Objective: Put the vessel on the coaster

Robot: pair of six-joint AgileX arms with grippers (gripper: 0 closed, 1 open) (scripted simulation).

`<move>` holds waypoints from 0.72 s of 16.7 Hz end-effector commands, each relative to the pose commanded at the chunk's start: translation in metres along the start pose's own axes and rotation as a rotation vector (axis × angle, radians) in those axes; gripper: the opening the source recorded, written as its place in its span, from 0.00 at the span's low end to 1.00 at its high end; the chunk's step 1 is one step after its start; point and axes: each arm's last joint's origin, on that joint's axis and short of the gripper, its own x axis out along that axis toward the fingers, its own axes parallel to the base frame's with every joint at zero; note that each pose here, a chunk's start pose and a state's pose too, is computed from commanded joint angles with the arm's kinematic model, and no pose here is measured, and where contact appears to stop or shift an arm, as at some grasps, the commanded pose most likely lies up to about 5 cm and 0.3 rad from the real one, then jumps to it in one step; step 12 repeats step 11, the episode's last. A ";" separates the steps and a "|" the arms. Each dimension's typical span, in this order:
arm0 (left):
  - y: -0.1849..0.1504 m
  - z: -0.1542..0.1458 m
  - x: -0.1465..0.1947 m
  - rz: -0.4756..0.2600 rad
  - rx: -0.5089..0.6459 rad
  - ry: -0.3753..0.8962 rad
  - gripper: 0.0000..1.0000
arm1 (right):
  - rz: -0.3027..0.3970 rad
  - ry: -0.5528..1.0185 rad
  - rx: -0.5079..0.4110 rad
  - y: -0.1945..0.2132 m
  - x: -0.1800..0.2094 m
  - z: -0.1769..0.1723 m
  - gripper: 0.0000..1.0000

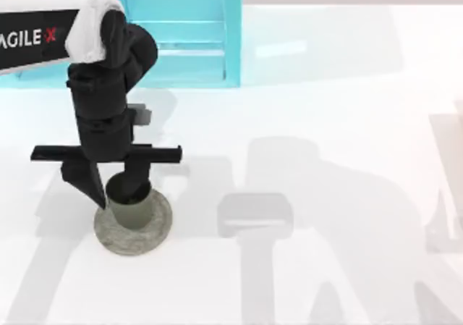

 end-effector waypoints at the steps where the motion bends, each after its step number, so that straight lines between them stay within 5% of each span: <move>1: 0.000 0.000 0.000 0.000 0.000 0.000 0.68 | 0.000 0.000 0.000 0.000 0.000 0.000 1.00; 5: 0.000 0.000 0.000 0.000 0.000 0.000 0.98 | 0.000 0.000 0.000 0.000 0.000 0.000 1.00; 12: 0.000 0.000 0.000 0.000 0.000 0.000 1.00 | 0.000 0.000 0.000 0.000 0.000 0.000 1.00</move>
